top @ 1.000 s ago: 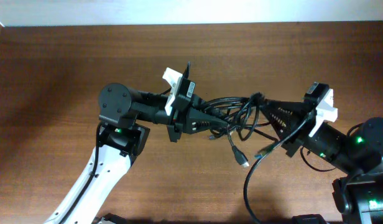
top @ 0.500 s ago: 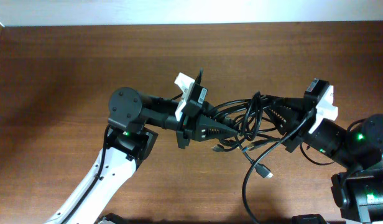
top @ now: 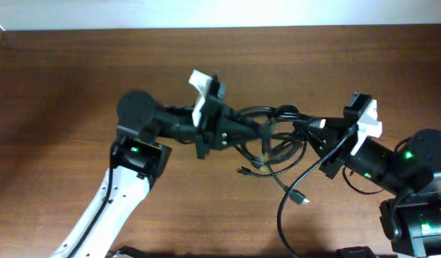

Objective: Untangle cables

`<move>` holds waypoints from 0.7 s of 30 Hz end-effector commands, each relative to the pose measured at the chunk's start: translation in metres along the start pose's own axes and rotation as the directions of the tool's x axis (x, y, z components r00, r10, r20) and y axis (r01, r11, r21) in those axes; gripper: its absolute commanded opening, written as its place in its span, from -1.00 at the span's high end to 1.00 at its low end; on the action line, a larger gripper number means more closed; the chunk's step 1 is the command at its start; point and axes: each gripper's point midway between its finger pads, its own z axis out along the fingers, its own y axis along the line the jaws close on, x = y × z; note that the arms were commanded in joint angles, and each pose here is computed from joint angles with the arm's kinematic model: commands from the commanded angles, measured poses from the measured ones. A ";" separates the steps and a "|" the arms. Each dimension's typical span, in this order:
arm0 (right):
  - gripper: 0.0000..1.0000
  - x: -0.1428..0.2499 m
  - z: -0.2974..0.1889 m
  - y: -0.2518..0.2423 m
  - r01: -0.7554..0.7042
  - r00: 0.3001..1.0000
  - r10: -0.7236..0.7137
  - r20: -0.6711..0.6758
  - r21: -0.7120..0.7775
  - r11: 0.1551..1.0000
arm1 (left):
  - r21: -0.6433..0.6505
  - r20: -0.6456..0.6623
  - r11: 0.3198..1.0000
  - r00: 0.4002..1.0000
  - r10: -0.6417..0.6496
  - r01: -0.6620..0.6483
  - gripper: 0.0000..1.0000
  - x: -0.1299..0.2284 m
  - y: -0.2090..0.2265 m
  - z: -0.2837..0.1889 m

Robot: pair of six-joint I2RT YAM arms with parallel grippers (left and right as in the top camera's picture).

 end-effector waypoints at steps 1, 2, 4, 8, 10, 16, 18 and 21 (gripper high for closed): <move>0.92 -0.001 -0.006 -0.031 0.018 1.000 -0.019 0.003 0.181 0.983 | -0.120 0.035 0.993 0.999 -0.015 0.020 -0.82 -0.012 0.020 -0.037; 0.92 0.000 -0.007 -0.036 0.016 1.000 -0.017 0.001 0.209 0.978 | -0.106 0.026 0.994 1.000 -0.016 0.018 -0.98 -0.011 0.018 -0.036; 0.92 -0.001 -0.008 -0.043 0.027 1.000 -0.028 -0.001 0.250 0.968 | -0.096 0.020 0.995 1.000 -0.016 0.018 -0.98 -0.010 0.016 -0.036; 0.92 0.000 -0.008 -0.043 0.056 0.998 -0.056 -0.009 0.248 0.967 | 0.021 -0.018 0.972 0.972 0.236 -0.236 -0.98 -0.008 -0.009 -0.022; 0.92 0.004 -0.008 -0.043 0.045 0.999 -0.040 -0.024 0.245 0.969 | -0.204 0.060 0.976 0.995 0.083 -0.069 -0.98 -0.012 0.033 -0.010; 0.92 0.014 -0.009 -0.043 0.021 0.999 -0.008 -0.054 0.248 0.969 | -0.297 0.064 0.952 0.996 -0.057 0.073 -0.98 0.012 0.041 0.036; 0.93 0.017 -0.009 -0.046 0.016 0.998 0.001 -0.062 0.265 0.964 | -0.286 0.059 0.956 0.997 -0.058 0.072 -0.98 0.015 0.034 0.049; 0.92 0.022 -0.017 -0.068 0.013 0.996 0.020 -0.082 0.390 0.921 | -0.394 0.094 0.914 0.993 -0.065 0.097 -0.98 0.012 0.057 0.034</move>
